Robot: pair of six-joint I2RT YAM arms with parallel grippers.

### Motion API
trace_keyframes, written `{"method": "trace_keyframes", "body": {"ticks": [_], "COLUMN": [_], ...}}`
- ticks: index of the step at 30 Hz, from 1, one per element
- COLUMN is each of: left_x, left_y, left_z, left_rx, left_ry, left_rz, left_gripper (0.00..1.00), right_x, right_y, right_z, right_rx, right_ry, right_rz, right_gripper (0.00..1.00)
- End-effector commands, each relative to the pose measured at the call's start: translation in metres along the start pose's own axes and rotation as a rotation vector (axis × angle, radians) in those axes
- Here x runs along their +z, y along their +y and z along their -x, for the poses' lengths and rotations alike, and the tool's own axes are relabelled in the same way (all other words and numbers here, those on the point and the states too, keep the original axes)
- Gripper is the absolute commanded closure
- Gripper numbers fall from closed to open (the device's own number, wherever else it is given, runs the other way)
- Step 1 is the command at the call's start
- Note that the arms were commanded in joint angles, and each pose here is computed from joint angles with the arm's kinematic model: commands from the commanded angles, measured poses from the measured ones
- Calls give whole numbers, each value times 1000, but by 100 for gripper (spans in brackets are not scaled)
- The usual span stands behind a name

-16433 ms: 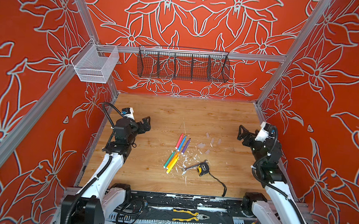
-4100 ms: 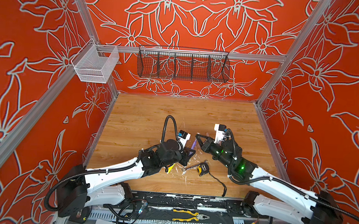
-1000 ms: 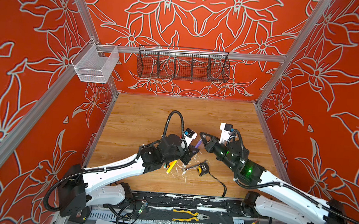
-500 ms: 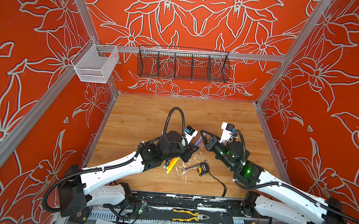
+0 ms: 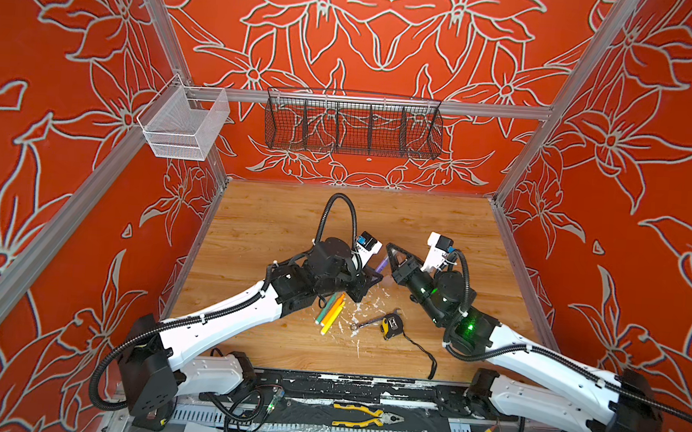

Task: Insert the pens into the pen caps
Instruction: 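Press the cap down onto the purple marker with the right gripper, then open the right gripper and withdraw it while the left lowers the capped marker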

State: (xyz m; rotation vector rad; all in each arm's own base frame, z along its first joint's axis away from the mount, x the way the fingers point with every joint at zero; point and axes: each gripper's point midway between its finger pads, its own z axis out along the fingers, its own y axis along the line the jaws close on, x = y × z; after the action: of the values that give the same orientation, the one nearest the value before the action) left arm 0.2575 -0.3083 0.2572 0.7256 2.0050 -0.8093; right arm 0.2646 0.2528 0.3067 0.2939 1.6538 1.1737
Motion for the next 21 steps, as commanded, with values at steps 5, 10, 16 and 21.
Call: {"method": "trace_keyframes", "body": {"ticks": [5, 10, 16, 21], "left_x": [-78, -88, -90, -75], "left_y": [56, 59, 64, 70], "left_z": [170, 186, 185, 144], "left_rx": [-53, -32, -27, 5], "left_ry": [-633, -676, -680, -591], "left_rz": [249, 268, 283, 282], "left_gripper": [100, 100, 100, 100], "right_x": [-24, -22, -20, -23], "right_y": [8, 15, 12, 2], "right_z": [-108, -118, -121, -97], "right_rx": [-9, -5, -16, -105], "right_ry": [434, 459, 456, 385], "right_rz": [78, 94, 79, 2], "right_gripper": [100, 100, 100, 85]}}
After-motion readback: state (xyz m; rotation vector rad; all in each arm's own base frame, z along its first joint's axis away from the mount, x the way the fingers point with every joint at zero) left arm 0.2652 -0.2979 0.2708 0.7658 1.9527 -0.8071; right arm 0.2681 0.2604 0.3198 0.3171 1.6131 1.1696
